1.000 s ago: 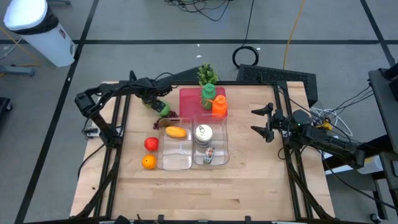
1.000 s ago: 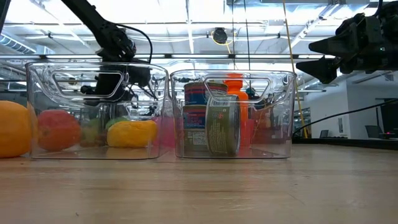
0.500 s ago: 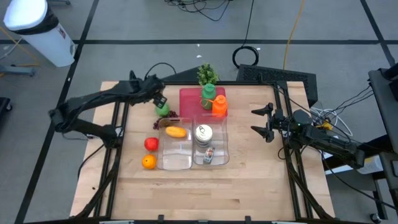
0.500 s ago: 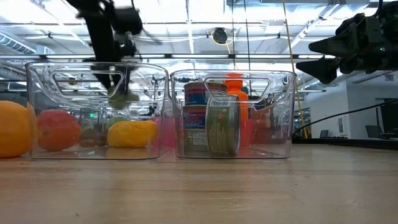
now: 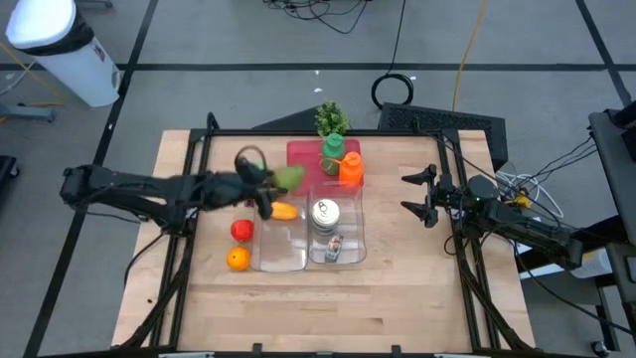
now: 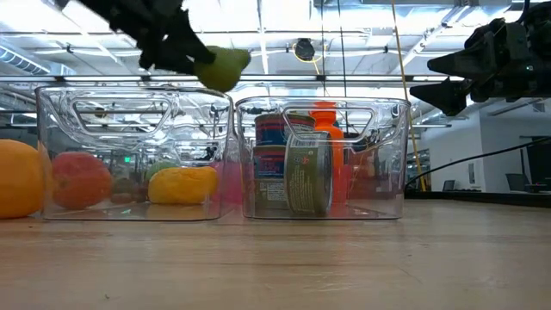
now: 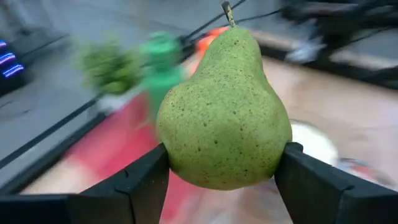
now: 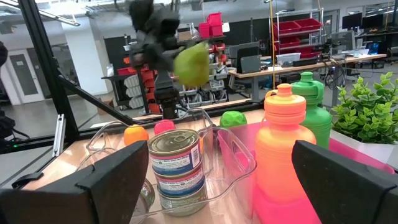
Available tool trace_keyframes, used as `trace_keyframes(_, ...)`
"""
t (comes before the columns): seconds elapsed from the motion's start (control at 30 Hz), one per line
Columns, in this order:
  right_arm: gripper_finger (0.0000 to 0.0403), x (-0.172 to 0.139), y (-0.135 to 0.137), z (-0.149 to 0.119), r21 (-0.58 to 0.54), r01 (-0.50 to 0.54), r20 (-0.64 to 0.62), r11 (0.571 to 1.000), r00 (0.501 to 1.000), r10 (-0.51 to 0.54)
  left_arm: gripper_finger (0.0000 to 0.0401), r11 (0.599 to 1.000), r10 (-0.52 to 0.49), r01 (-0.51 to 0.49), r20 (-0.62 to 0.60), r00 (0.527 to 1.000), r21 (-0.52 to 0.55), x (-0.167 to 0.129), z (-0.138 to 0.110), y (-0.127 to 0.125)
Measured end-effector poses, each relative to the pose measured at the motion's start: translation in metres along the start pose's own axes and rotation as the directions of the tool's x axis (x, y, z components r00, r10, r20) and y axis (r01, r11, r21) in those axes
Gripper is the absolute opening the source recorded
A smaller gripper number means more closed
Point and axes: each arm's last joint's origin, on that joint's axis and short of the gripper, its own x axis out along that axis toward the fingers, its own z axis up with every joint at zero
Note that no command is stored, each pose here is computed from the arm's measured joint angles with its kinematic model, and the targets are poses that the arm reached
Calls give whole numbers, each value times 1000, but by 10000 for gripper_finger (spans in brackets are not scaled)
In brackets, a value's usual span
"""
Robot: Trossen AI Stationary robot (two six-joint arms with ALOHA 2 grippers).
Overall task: Pick & Place Food Item
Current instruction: Put the green pear into the left transparent bin
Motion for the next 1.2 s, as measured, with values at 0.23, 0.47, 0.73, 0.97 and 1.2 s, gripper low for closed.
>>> trace_keyframes(0.23,375,0,0,0,0,0,0,1000,1000,0,268,932,-362,351,281,889,91,-9,-26,-28)
trace_keyframes(0.47,375,0,0,0,0,0,0,1000,1000,0,259,874,-485,456,381,787,169,-17,-20,-33)
trace_keyframes(0.73,375,-1,2,12,1,0,122,1000,993,0,265,860,-508,466,428,748,207,-19,-17,-40)
trace_keyframes(0.97,375,0,8,16,231,-132,157,964,983,97,267,867,-498,448,406,766,219,-13,-20,-40)
trace_keyframes(1.2,375,4,9,12,261,-117,124,958,989,87,268,887,-461,415,398,793,202,-4,-22,-35)
